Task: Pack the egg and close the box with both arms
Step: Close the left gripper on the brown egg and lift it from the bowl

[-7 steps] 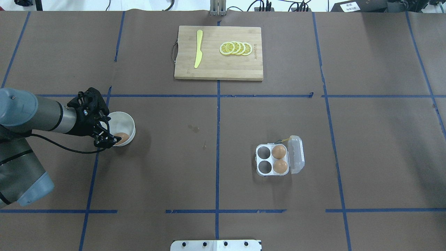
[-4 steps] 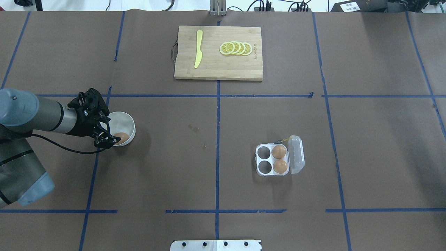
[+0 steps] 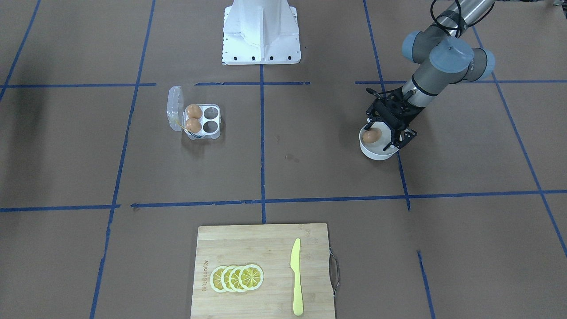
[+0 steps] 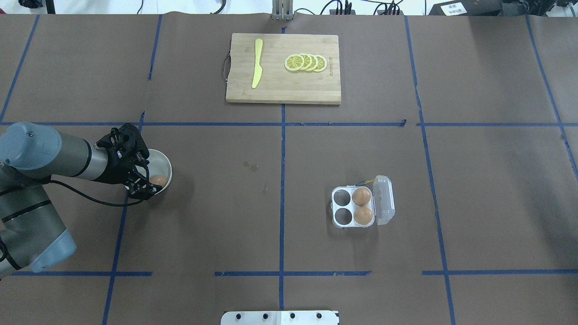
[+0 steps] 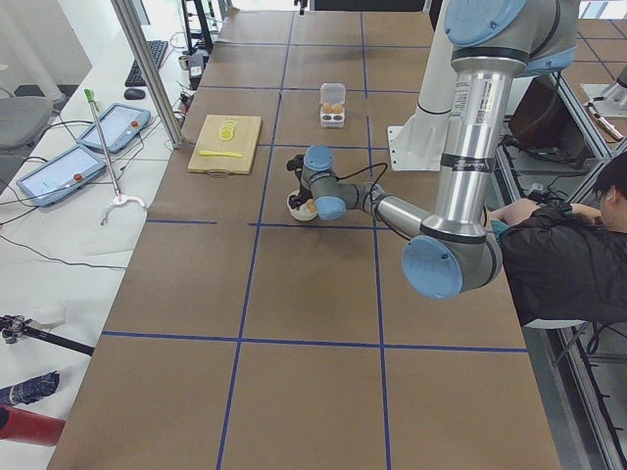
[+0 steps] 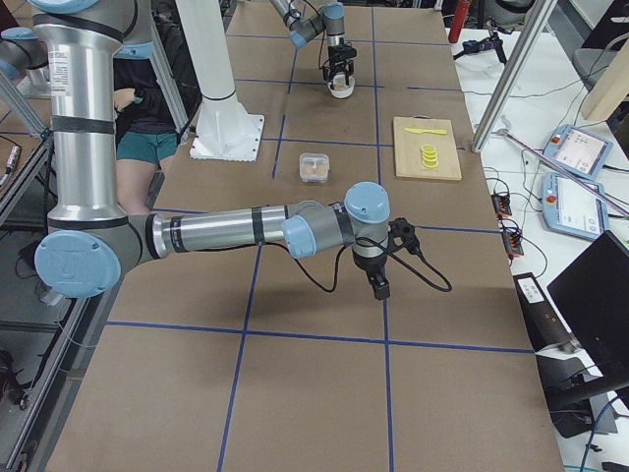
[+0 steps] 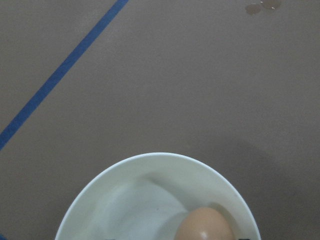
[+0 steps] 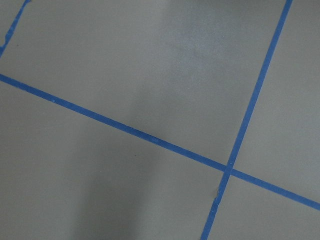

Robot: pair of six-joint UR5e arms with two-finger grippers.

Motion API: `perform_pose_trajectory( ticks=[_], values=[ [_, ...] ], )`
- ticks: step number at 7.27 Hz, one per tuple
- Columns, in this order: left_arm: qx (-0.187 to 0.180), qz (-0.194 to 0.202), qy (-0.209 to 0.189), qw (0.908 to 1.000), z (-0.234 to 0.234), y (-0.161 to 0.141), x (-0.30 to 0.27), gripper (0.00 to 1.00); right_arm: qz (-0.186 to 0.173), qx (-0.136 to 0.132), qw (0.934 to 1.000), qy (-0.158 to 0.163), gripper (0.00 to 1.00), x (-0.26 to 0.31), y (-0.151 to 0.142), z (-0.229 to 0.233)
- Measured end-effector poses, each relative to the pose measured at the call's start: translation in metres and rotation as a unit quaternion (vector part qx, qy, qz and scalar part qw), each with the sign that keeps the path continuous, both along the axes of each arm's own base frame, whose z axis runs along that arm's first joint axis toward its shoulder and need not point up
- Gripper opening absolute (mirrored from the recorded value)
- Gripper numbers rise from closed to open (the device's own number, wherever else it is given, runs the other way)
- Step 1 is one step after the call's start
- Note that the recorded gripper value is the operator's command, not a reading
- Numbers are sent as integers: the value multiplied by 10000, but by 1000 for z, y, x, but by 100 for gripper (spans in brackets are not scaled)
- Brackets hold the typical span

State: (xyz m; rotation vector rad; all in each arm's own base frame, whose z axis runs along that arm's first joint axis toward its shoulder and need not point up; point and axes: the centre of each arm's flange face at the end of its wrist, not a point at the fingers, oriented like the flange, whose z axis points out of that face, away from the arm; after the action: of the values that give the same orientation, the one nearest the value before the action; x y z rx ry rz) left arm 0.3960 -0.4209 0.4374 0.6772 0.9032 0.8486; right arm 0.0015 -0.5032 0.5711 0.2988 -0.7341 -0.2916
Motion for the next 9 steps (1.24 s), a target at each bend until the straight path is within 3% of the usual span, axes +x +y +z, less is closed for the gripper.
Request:
perform_pose_trajectory(
  ticks=[3, 6, 7, 9],
  values=[
    [-23, 49, -28, 10000, 1, 1, 7, 72, 0, -4, 10000, 0, 100, 0, 0, 0],
    [-51, 57, -73, 9999, 5, 1, 9, 72, 0, 5, 10000, -1, 100, 0, 0, -1],
    [-54, 58, -78, 9999, 6, 1, 9, 68, 0, 9, 10000, 0, 100, 0, 0, -1],
    [-62, 65, -91, 9999, 7, 1, 9, 47, 1, 23, 10000, -1, 100, 0, 0, -2]
  ],
)
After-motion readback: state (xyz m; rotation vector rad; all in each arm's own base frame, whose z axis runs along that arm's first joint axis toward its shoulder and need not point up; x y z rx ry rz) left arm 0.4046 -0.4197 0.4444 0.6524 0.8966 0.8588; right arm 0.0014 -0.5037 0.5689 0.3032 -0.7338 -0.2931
